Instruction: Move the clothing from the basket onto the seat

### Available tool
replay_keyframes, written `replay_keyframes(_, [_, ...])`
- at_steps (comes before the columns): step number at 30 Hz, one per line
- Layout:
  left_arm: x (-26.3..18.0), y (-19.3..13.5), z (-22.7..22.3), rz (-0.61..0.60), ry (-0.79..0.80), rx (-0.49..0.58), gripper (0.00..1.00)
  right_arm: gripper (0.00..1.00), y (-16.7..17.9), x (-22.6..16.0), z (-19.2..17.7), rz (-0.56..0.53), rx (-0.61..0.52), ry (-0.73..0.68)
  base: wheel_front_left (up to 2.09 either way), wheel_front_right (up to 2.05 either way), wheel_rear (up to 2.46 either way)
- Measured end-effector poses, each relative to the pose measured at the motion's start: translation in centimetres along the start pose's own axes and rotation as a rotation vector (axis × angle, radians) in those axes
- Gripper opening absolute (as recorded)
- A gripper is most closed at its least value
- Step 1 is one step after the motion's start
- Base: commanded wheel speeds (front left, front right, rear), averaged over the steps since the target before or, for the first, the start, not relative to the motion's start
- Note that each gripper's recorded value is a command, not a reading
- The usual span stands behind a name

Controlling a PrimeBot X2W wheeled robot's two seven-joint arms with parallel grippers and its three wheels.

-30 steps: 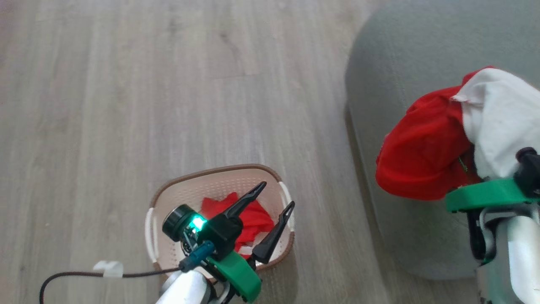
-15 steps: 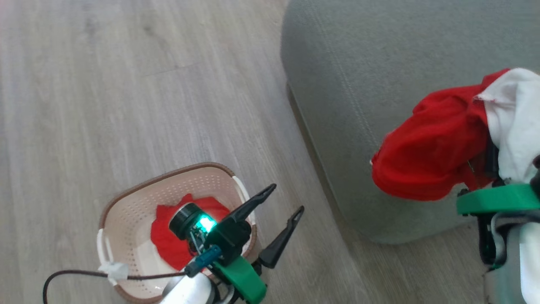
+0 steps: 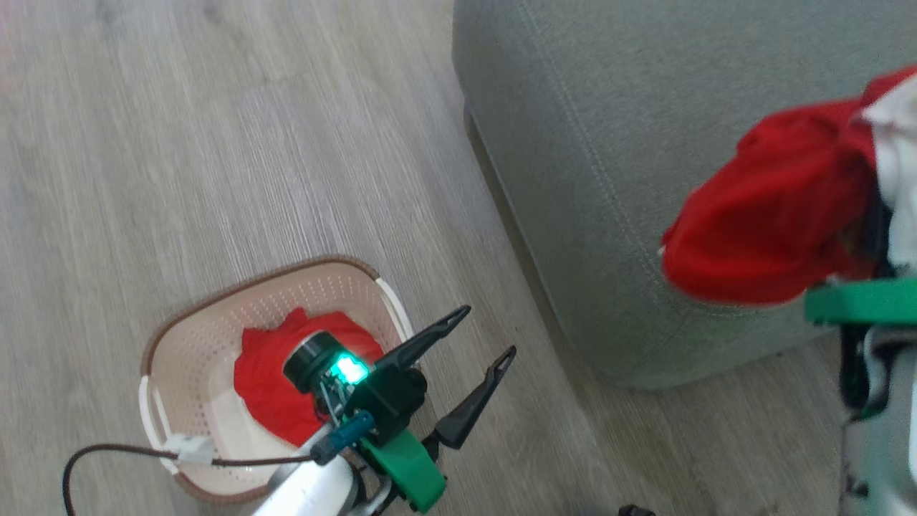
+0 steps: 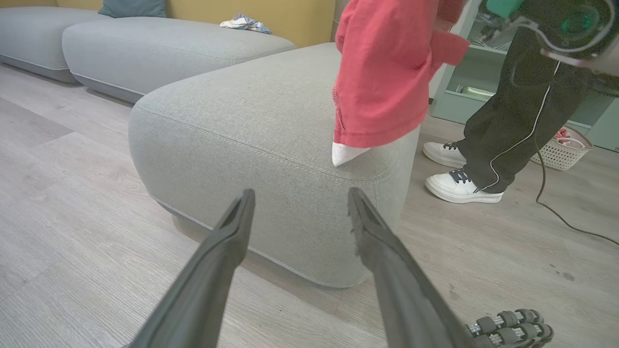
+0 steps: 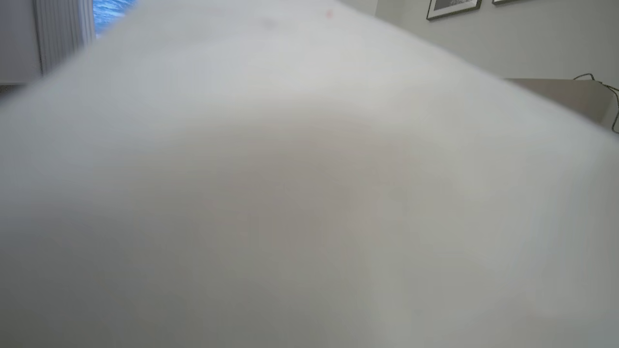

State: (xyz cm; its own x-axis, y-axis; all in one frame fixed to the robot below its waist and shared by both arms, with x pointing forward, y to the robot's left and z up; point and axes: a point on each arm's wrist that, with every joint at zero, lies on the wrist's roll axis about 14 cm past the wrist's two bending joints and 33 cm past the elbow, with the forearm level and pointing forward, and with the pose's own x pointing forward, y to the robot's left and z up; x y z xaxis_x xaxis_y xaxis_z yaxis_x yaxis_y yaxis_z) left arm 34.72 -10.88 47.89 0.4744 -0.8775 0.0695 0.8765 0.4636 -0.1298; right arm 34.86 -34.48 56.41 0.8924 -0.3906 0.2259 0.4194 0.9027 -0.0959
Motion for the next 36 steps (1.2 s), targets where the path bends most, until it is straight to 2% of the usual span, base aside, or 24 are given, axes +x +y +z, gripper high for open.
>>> replay_keyframes(6, [0.0,2.6,-1.5,0.01,0.018,-0.003,1.0,0.0,0.3,6.0,2.8,0.021,-0.083,-0.116,0.0,0.0,0.0])
replay_keyframes(10, [-0.8,4.4,-4.1,0.018,0.074,-0.016,1.0,0.0,0.6,10.2,3.4,0.038,-0.132,-0.151,0.0,0.0,0.0])
replay_keyframes(16, [-1.4,6.7,-6.8,0.027,0.112,-0.036,1.0,0.0,0.2,15.5,3.1,0.007,-0.141,-0.172,0.0,0.0,0.0])
replay_keyframes(22, [-2.0,8.2,-9.2,0.034,0.149,-0.06,1.0,0.0,-0.6,19.1,0.3,-0.031,-0.131,-0.08,0.0,0.0,0.0])
replay_keyframes(26, [-2.5,9.7,-10.4,0.067,0.16,-0.083,1.0,0.0,-1.1,21.0,-3.4,-0.071,-0.081,0.039,0.0,0.0,0.0])
replay_keyframes(31, [-3.6,11.5,-11.7,0.124,0.183,-0.101,1.0,0.0,-0.4,21.6,-8.8,-0.09,-0.045,0.188,0.0,0.0,0.0])
replay_keyframes(36, [-4.6,12.4,-12.8,0.155,0.207,-0.11,1.0,0.0,-0.3,21.6,-12.6,-0.123,-0.017,0.283,0.0,0.0,0.0])
